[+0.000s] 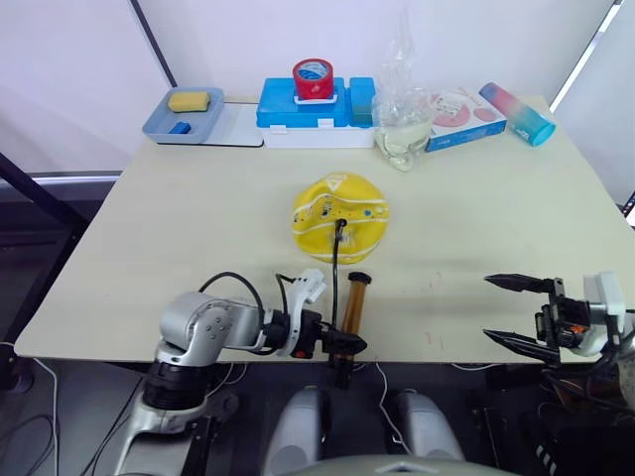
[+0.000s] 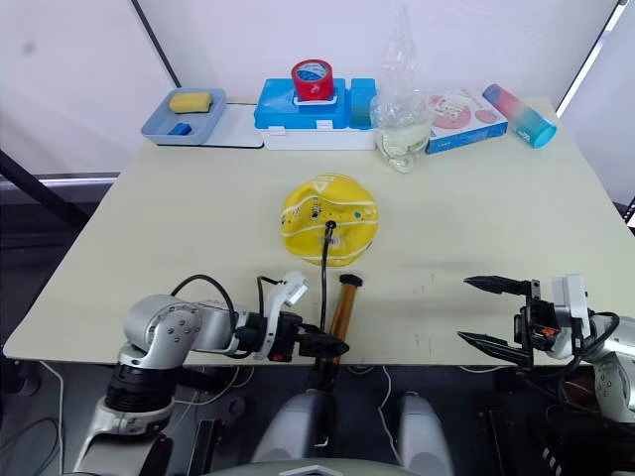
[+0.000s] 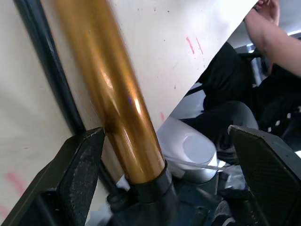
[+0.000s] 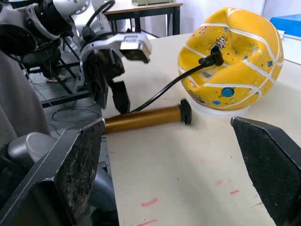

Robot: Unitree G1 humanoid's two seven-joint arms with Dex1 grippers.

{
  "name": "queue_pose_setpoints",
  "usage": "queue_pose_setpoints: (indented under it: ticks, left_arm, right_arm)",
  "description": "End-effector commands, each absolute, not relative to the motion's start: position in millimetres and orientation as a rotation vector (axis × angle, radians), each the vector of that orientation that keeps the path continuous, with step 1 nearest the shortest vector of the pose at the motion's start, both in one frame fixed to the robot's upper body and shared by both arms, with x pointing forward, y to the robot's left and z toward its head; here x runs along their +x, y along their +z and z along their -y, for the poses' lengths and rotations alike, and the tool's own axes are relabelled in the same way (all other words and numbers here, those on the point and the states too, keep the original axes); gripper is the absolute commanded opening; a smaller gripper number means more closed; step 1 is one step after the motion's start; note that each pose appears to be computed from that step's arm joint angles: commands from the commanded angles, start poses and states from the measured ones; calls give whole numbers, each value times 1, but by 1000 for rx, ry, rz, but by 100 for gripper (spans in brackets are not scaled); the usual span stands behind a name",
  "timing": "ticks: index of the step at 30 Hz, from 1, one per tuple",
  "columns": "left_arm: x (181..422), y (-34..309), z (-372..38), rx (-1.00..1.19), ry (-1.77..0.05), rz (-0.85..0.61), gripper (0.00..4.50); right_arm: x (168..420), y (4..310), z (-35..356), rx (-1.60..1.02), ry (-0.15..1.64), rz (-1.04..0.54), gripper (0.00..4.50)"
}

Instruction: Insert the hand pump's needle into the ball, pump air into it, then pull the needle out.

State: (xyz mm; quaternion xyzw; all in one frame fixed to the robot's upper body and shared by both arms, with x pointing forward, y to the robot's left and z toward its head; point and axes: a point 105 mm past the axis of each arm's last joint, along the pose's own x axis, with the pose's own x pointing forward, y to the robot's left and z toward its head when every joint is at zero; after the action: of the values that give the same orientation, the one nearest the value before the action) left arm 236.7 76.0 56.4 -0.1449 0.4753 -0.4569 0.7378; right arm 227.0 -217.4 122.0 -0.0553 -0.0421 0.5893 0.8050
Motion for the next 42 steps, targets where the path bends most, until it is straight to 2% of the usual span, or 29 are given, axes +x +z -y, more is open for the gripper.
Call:
queue_pose_setpoints:
  ticks: [1, 18, 19, 20, 22, 23, 24, 26, 32, 38, 42]
  left_arm:
    - [244, 54, -71, -374, -965, -1046, 447]
    - [243, 31, -71, -283, -902, -1131, 447]
    - [243, 30, -71, -281, -902, -1131, 393]
    - [243, 30, -71, -278, -902, -1131, 369]
    - [243, 30, -71, -277, -903, -1131, 250]
    - [243, 30, -71, -277, -903, -1132, 230]
    - [243, 29, -71, -275, -904, -1133, 161]
    - [243, 29, -71, -284, -910, -1137, 115]
    - [240, 44, -65, -338, -1000, -1102, 104]
    - [228, 87, -51, -347, -1264, -924, 104]
    - [221, 102, -52, -313, -1372, -821, 104]
  right_arm:
    - [228, 127, 217, -136, 1257, 124, 450]
    - [230, 127, 214, -140, 1268, 126, 450]
    - [230, 127, 214, -140, 1267, 127, 450]
    - [231, 127, 214, -141, 1266, 127, 450]
    - [230, 127, 215, -141, 1266, 125, 450]
    - [230, 127, 215, -142, 1266, 124, 450]
    - [230, 126, 215, -142, 1266, 124, 450]
    - [230, 127, 216, -143, 1264, 125, 450]
    - [231, 127, 217, -143, 1261, 126, 450]
    - [234, 128, 218, -155, 1256, 129, 450]
    - [235, 129, 218, -150, 1255, 139, 450]
